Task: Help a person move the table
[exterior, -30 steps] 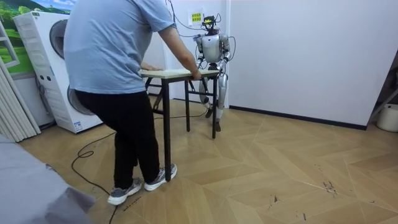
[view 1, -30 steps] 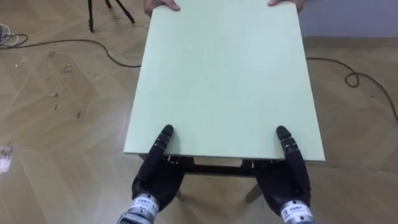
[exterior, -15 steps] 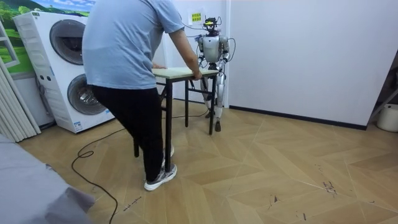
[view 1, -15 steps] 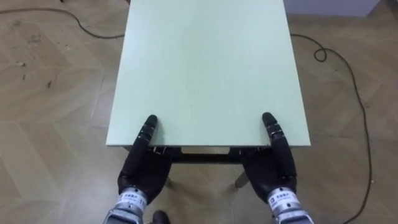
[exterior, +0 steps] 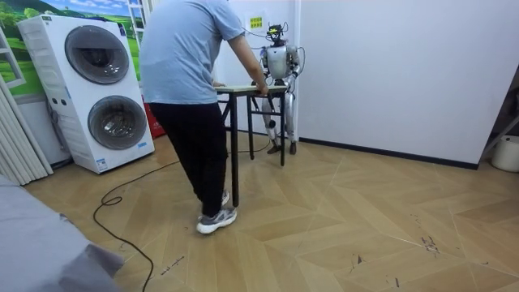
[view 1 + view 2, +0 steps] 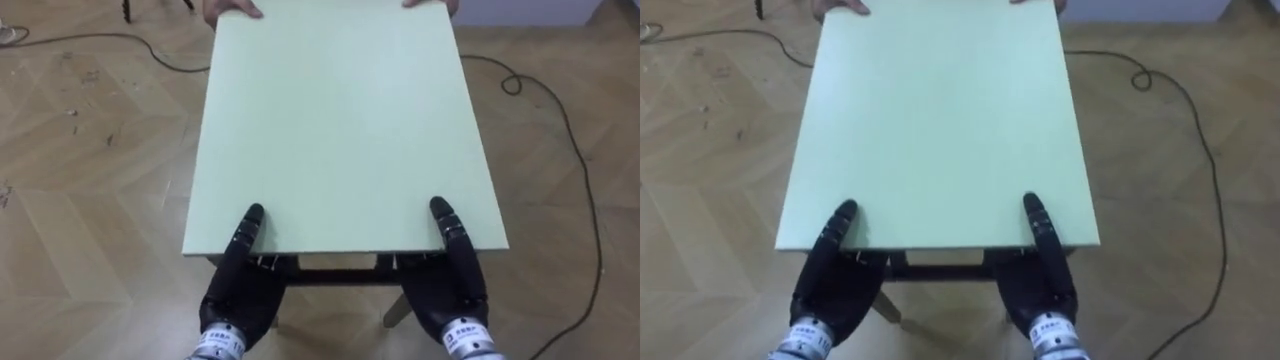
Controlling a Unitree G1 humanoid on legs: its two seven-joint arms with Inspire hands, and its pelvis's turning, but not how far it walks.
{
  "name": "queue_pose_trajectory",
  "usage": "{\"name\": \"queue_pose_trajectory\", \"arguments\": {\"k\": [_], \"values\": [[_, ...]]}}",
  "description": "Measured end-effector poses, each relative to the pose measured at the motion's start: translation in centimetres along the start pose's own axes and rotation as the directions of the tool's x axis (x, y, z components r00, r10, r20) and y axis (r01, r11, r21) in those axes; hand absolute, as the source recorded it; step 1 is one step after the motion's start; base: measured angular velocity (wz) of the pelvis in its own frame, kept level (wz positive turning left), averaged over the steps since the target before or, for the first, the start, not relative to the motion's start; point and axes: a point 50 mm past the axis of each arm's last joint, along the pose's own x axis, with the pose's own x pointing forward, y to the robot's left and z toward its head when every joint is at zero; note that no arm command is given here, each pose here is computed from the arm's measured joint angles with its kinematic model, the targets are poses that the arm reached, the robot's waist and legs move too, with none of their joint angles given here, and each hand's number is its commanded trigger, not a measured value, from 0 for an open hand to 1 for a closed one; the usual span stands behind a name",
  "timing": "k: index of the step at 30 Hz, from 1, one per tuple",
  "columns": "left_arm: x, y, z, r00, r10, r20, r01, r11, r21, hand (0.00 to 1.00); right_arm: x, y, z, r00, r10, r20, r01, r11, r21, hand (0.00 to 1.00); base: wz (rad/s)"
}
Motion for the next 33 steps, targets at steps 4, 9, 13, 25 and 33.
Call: {"name": "queue_pose_trajectory", "arguments": {"k": [4, 9, 13, 25, 33], "values": [[0.4, -0.5, 0.1, 1.000, -0.018, 0.003, 0.018, 1.000, 0.004, 1.00, 0.2, 0.4, 0.2, 1.000, 0.020, 0.006, -0.020, 1.000, -0.001, 1.00, 0.31], [0.5, -0.7, -0.1, 1.000, -0.025, 0.006, 0.025, 1.000, -0.005, 1.00, 0.2, 0.6, 0.4, 1.000, 0.027, 0.007, -0.027, 1.000, -0.004, 1.00, 0.06], [0.2, -0.4, 0.3, 0.999, -0.033, 0.038, 0.034, 0.999, -0.022, 1.00, 0.4, 1.1, -0.4, 0.999, 0.051, -0.014, -0.051, 0.999, -0.014, 1.00, 0.01], [2.0, -0.3, -0.8, 1.000, -0.006, 0.006, 0.007, 0.999, -0.046, 1.00, 0.7, 0.7, 0.7, 0.999, 0.032, 0.025, -0.031, 0.999, -0.035, 1.00, 0.07], [2.2, -0.6, -1.0, 0.999, -0.004, -0.041, 0.003, 1.000, -0.011, 1.00, -0.1, -0.3, 1.1, 1.000, -0.016, 0.027, 0.016, 1.000, 0.012, 1.00, 0.16]]}}
